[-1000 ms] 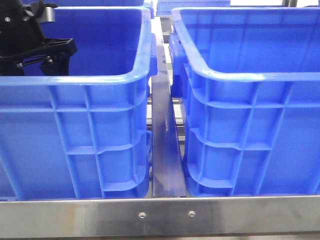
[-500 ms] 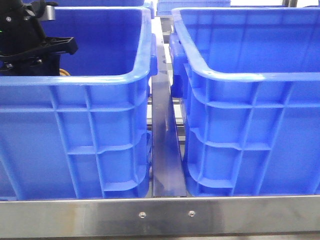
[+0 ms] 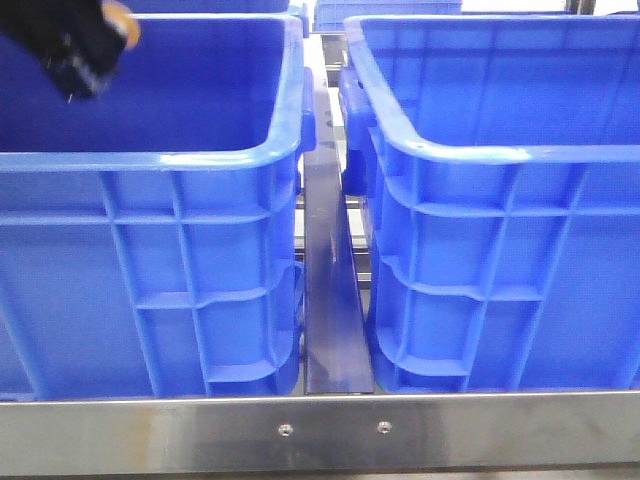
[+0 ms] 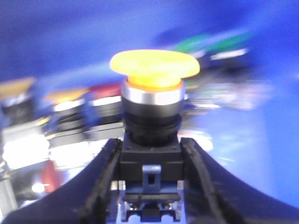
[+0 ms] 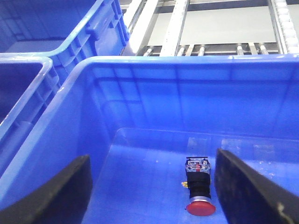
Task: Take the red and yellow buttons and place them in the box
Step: 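Lift the yellow button and pass it to the right gripper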
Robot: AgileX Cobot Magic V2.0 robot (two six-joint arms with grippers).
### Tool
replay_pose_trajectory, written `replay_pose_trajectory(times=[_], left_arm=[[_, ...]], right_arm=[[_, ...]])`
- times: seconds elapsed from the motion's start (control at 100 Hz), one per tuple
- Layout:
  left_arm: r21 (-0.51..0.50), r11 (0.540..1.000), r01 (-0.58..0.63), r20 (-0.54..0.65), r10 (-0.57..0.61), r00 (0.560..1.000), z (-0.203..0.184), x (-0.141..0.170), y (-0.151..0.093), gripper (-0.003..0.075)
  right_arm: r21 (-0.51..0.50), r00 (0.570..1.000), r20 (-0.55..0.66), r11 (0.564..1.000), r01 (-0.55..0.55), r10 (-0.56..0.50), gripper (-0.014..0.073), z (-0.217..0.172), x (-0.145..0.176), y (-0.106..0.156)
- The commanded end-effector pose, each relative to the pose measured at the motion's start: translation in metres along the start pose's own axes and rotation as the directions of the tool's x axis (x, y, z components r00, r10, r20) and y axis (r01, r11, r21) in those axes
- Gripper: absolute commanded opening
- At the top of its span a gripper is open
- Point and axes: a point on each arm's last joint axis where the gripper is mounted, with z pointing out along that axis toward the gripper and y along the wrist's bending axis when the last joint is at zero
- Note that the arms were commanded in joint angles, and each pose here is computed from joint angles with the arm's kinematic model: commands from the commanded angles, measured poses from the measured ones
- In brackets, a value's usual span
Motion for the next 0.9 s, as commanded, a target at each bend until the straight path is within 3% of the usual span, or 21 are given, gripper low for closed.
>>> replay_pose_trajectory(times=[0.0, 0.22, 0.53, 0.73, 0.89], left_arm=[[0.052, 0.997, -0.049, 0.143, 0.041, 0.989, -0.04, -0.006, -0.021, 0.0104], [0.17, 0.974, -0.147, 0.173, 0.117, 0.978, -0.057, 0.003, -0.064, 0.0104], [0.315, 0.887, -0.337, 0.18, 0.292, 0.939, -0.063, 0.025, -0.131, 0.0104], [0.343, 0.856, -0.387, 0.184, 0.343, 0.921, -0.063, 0.033, -0.147, 0.0104], [0.343, 0.856, -0.387, 0.186, 0.342, 0.921, -0.063, 0.033, -0.147, 0.0104]], right_arm=[[0.022, 0.998, 0.057, 1.0, 0.009, -0.01, 0.0557, -0.005, -0.013, -0.001], [0.022, 0.998, 0.057, 1.0, 0.009, -0.01, 0.0557, -0.005, -0.013, -0.001], [0.024, 0.998, 0.058, 1.0, 0.009, -0.01, 0.0557, -0.005, -0.013, -0.001], [0.018, 0.998, 0.062, 1.0, 0.01, -0.011, 0.0557, -0.005, -0.015, 0.0], [-0.086, 0.999, 0.046, 0.996, 0.005, -0.001, 0.0557, -0.006, -0.027, 0.011]])
